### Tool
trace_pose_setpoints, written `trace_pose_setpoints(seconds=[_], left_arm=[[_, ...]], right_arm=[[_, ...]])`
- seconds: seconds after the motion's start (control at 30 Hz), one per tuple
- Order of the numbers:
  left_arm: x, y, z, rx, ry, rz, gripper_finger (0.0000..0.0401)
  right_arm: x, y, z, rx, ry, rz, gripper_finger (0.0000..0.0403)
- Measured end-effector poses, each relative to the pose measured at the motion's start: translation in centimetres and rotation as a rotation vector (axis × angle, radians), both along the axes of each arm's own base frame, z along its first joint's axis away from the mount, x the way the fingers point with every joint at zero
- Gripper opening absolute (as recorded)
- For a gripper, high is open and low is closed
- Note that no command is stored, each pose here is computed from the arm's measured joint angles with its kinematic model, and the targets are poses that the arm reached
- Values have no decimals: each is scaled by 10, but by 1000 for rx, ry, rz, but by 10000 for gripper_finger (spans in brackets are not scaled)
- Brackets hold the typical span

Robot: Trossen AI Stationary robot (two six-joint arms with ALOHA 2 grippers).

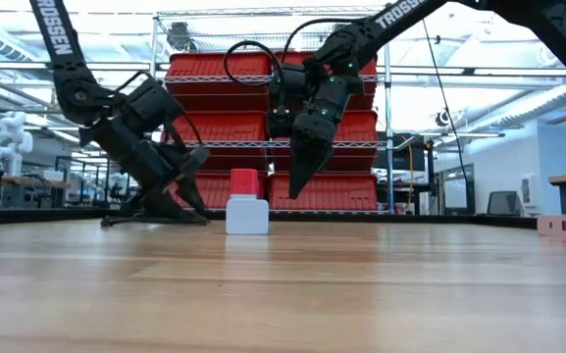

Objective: Insert USB
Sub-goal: Insert the top black charger cable into the pink charger adapter

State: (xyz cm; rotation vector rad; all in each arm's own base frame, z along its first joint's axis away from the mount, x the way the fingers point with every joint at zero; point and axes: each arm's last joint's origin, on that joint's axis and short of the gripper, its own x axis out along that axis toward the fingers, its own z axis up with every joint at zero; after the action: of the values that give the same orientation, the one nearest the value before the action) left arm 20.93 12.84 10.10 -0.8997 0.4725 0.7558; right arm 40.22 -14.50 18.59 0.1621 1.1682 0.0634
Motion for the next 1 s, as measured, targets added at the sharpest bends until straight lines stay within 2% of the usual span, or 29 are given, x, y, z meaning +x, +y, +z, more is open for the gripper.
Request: trace_pose_setpoints(seconds=[0.2,0.4,0.5,0.7,0.87,1.0], left_arm=[[13,7,4,10,-17,-37,169],[16,9,-7,-18,16,-43,163],[16,9,-9,-10,24,-45,131],[16,9,-2,65,37,-84,18],[15,8,8,114,30,-114,6],[14,7,28,170,-40,-144,4]], right_arm=[[0,0,0,-1,-2,0,107],[0,0,0,-2,-3,1,107],[0,0,0,-3,-4,4,107],[0,0,0,-10,-6,20,107],[0,-1,0,-10,-5,20,107],[-2,-3,4,-19,-13,28,107]])
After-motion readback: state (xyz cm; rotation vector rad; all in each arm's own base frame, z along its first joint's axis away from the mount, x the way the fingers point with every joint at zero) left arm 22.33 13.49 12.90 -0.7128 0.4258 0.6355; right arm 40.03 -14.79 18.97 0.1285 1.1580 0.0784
